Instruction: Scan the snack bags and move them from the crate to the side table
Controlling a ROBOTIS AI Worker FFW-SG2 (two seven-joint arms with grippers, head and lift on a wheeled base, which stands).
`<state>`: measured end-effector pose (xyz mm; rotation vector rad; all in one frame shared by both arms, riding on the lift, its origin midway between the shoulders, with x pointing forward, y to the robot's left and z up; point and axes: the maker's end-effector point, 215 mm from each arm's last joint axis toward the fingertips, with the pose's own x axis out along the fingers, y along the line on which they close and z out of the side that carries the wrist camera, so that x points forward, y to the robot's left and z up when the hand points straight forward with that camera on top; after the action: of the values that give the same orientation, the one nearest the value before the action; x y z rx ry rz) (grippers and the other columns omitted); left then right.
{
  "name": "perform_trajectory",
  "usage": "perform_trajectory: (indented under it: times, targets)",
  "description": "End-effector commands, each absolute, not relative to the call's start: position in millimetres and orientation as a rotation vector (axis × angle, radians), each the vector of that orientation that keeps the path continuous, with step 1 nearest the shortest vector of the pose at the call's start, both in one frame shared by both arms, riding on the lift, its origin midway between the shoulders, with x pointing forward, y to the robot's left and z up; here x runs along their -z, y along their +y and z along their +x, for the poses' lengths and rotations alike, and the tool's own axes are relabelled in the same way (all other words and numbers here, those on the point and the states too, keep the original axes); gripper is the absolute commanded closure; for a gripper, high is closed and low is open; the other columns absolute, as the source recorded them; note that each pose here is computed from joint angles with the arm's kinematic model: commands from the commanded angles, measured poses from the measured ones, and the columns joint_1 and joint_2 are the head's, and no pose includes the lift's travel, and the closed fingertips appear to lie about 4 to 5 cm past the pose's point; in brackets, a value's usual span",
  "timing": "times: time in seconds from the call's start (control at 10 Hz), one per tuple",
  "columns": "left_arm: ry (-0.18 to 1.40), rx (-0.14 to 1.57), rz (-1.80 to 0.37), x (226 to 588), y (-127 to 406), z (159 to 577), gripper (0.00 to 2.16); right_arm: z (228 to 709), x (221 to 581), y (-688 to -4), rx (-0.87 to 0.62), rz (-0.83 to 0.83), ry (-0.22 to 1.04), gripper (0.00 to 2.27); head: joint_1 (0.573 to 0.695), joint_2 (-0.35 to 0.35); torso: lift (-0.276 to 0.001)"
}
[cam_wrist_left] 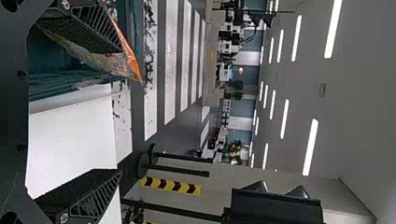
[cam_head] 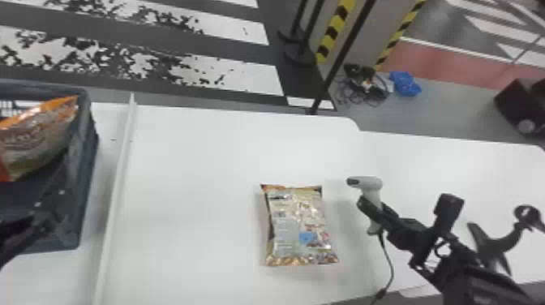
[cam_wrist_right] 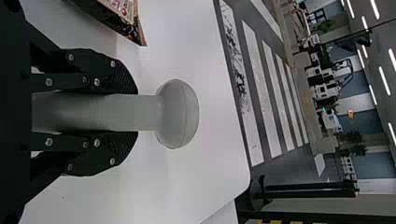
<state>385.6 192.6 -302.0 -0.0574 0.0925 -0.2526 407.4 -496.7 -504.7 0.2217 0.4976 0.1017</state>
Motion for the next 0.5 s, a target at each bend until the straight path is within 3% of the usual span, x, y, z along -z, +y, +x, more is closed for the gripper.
perform_trajectory:
  times: [0.0,0.3,0.4]
  targets:
    - [0.09,0.254,-0.057,301,192,386,0.08,410,518,-496,-0.11,0.188,0.512,2.24,0.695,-0.35,-0.087]
    - [0.097,0.251,-0.062,304,190,384,0.08,414,543,-505,-0.118,0.12,0.566,2.24,0.695,-0.35,-0.087]
    - [0.099,0.255,-0.061,305,187,383,0.08,414,545,-510,-0.104,0.115,0.57,2.06,0.695,-0.35,-0.087]
